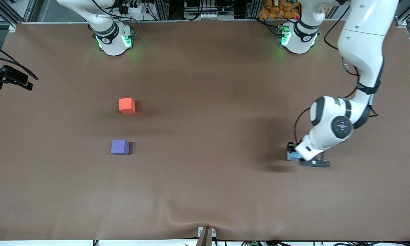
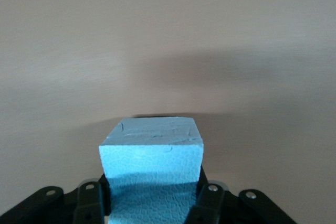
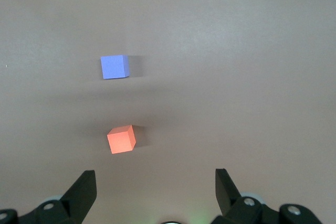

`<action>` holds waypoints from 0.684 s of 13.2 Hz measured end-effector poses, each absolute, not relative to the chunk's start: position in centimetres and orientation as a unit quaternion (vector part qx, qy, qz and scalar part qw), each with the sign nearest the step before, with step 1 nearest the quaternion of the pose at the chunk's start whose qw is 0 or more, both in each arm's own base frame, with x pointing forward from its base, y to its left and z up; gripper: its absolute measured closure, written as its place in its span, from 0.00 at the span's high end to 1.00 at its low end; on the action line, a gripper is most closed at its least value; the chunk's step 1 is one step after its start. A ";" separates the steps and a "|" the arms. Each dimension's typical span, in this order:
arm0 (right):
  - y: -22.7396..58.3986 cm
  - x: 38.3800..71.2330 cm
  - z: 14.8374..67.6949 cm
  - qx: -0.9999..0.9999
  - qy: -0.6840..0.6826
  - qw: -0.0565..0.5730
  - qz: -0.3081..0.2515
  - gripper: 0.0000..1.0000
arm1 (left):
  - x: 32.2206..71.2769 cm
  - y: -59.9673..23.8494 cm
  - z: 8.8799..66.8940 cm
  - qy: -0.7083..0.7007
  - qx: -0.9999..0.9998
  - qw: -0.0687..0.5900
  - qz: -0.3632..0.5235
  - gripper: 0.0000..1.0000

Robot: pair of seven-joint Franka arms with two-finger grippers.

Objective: Place blue block between orange and purple blocks
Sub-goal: 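Carry the light-blue cube with the left gripper toward the table middle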

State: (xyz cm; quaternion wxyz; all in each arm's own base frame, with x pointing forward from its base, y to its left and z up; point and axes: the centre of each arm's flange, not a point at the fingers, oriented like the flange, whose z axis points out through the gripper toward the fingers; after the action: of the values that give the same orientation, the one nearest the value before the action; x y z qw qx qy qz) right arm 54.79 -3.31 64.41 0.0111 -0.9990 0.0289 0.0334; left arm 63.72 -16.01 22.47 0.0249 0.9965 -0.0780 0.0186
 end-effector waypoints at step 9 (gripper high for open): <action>-3.0 55.0 64.2 -0.999 0.026 0.011 0.035 1.00 | 53.4 -47.4 26.8 -0.067 0.997 0.020 -0.014 0.54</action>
State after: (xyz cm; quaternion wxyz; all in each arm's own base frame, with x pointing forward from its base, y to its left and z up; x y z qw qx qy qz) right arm 54.95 -3.03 64.19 0.0111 -0.9990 0.0264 0.0350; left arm 53.40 -47.42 26.83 0.0201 0.9975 -0.0668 -0.0141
